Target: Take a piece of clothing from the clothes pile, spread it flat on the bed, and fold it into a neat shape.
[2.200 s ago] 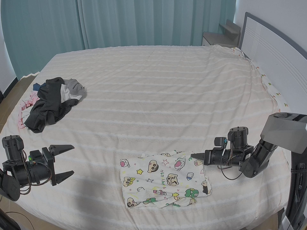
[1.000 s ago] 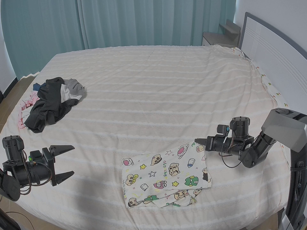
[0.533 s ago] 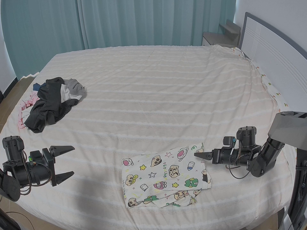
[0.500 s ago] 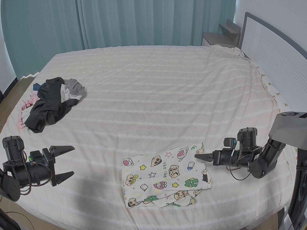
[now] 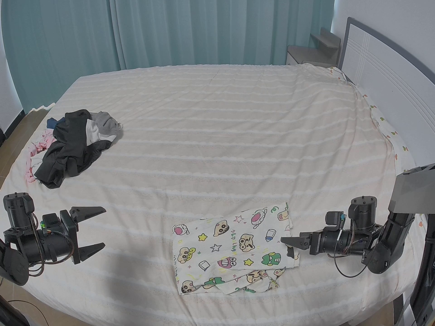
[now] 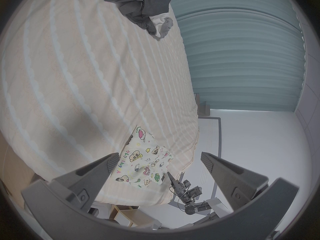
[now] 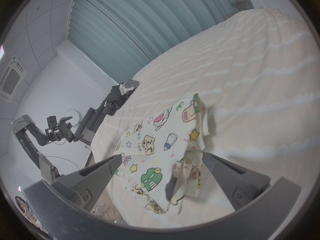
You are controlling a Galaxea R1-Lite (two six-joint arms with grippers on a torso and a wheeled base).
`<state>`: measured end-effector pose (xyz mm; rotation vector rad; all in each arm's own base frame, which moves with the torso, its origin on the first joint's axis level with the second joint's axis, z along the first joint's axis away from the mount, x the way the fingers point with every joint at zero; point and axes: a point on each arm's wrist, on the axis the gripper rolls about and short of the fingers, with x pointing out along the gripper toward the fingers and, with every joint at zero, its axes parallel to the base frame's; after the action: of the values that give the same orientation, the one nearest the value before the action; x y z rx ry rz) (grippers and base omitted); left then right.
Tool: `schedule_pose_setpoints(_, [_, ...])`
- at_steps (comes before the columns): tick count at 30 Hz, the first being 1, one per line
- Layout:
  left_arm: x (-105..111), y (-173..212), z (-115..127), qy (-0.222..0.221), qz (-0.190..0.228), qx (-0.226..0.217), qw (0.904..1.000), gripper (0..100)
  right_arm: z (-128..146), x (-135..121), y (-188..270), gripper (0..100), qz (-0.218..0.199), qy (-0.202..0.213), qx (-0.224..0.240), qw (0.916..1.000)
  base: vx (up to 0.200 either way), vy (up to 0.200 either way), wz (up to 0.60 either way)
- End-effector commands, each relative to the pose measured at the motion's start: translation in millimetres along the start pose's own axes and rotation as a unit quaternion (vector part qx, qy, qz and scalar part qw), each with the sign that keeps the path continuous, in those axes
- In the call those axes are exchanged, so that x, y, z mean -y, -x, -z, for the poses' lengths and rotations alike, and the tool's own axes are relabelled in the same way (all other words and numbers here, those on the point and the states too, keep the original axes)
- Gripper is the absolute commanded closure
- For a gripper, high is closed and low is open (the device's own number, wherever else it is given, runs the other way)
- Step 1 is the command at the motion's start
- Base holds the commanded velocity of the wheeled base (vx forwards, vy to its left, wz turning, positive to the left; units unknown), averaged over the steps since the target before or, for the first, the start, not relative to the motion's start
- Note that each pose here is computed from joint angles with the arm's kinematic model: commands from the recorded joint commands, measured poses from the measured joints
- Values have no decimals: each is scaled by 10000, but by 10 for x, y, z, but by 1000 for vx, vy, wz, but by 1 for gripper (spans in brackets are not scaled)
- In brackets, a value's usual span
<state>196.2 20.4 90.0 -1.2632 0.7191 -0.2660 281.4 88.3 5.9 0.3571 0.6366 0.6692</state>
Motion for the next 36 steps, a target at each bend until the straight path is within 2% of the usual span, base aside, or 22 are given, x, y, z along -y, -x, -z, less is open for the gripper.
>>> schedule_pose_setpoints(1, [-2, -3, 0, 8, -4, -6, 10000, 0, 94, -57, 6, 0, -49, -8, -173, 9998, 0, 0, 0])
schedule_pose_setpoints(8, [-5, -2, 3, 5, -9, -8, 10000, 0, 224, -145, 17, 0, -137, -5, -430, 9990, 0, 0, 0])
schedule_pose_setpoints(14, [-5, -2, 3, 5, -9, -8, 10000, 0, 264, -148, 39, 0, -129, -22, -472, 9988, 0, 0, 0])
schedule_pose_setpoints(16, [-5, -2, 3, 5, -9, -8, 10000, 0, 264, -148, 39, 0, -129, -15, -472, 9988, 0, 0, 0])
schedule_pose_setpoints(21, [-5, -2, 3, 5, -9, -8, 10000, 0, 189, -163, 77, 0, -171, 216, -136, 9995, 0, 0, 0])
schedule_pose_setpoints(36, [-5, -2, 3, 5, -9, -8, 10000, 0, 360, -264, 184, 0, -278, 277, -277, 9988, 0, 0, 0])
